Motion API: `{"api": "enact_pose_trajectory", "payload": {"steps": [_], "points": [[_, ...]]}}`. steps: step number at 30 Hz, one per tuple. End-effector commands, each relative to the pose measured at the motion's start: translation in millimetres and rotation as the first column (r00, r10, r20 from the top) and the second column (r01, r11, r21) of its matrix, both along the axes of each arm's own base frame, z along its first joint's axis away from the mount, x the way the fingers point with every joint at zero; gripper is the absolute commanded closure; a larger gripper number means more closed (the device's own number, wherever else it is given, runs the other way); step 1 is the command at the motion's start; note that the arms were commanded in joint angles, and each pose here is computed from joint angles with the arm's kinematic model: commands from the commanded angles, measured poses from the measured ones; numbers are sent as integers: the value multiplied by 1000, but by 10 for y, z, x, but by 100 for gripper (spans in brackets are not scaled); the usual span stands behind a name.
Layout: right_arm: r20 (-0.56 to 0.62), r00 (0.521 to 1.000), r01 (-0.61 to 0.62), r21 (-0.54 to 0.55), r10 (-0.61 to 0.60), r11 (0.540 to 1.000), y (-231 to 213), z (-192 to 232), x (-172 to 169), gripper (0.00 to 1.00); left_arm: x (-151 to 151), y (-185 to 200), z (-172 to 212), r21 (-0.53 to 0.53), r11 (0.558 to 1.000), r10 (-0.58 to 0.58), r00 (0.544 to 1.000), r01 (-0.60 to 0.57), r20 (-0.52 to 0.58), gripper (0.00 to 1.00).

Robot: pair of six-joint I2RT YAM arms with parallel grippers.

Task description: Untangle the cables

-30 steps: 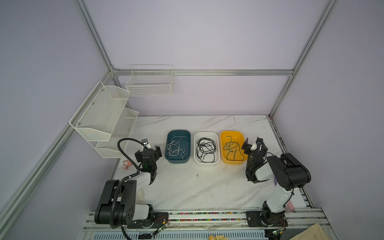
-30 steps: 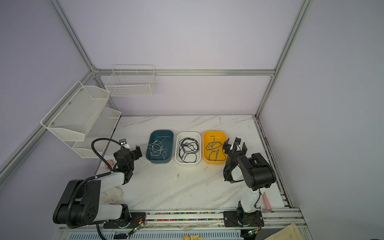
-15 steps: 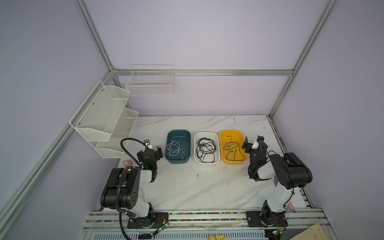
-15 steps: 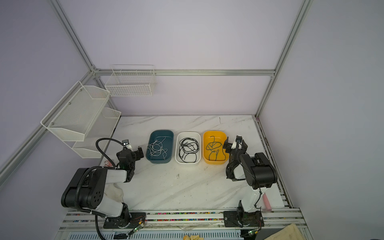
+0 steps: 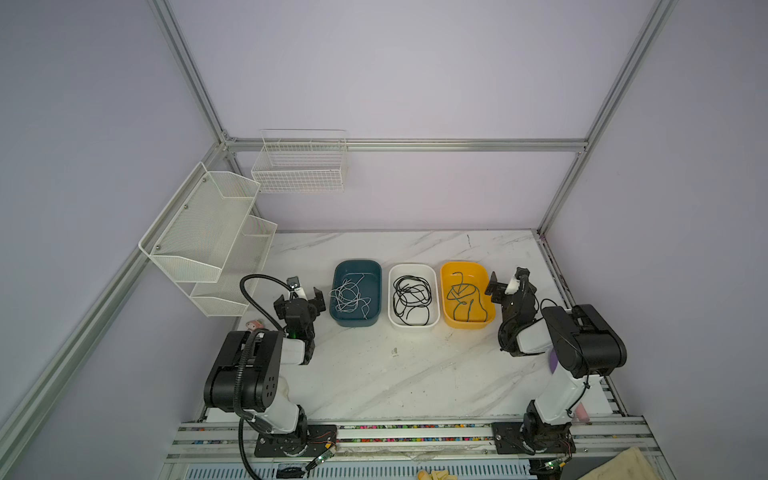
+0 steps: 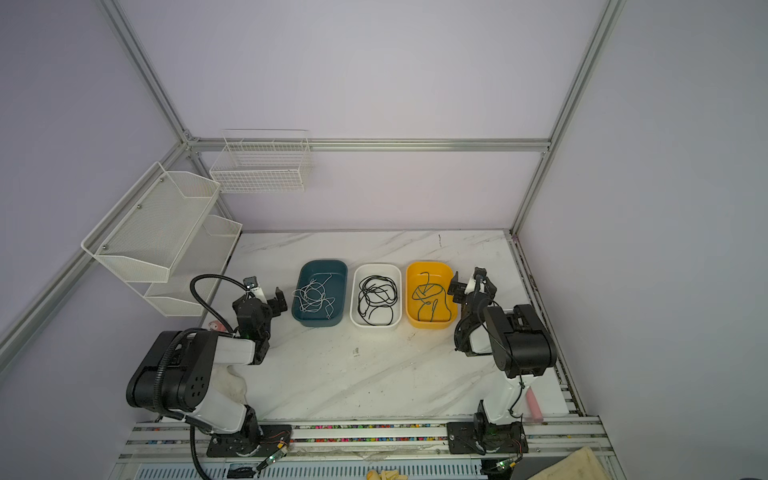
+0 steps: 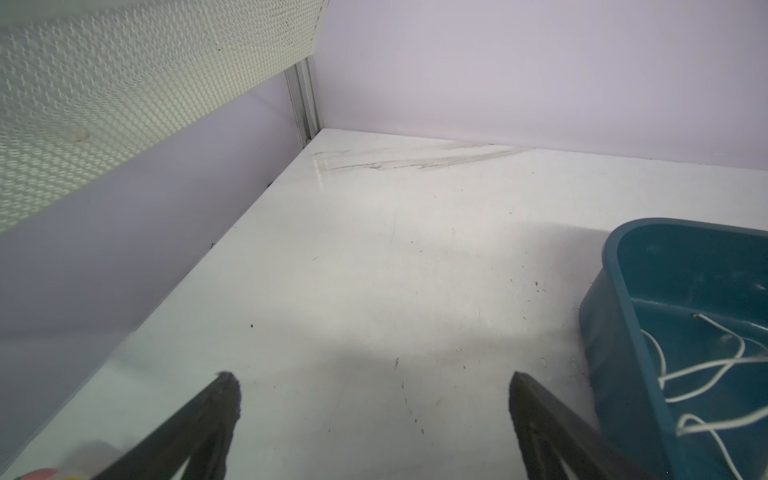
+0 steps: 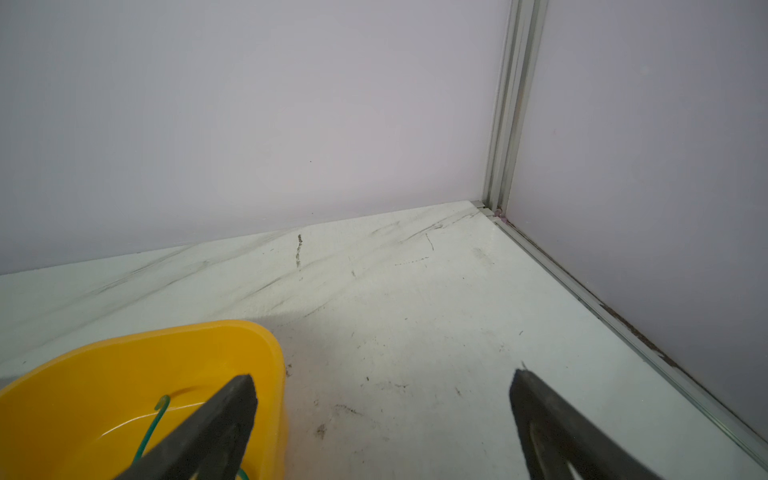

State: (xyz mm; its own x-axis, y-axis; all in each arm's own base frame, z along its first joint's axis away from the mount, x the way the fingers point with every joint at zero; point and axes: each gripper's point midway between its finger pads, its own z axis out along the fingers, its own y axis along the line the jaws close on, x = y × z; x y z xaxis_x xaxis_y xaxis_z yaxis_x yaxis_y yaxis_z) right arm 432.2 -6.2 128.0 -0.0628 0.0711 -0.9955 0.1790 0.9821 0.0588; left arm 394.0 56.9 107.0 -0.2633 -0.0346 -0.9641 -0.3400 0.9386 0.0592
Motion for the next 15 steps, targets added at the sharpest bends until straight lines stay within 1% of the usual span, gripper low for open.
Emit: {"api": "enact_pose_trajectory", "payload": {"steps": [1,10,15], "points": [[33,999,-6,2,6,1000,17,105,31,2,-20,-2,104,26,1000,-3,999,2,48,0],[19,1000,-1,1,1,1000,14,74,53,2,-23,-4,101,27,1000,-3,999,2,47,0],[33,999,-8,0,8,1000,26,111,36,2,-19,-5,105,26,1000,-4,999,3,49,0]]}}
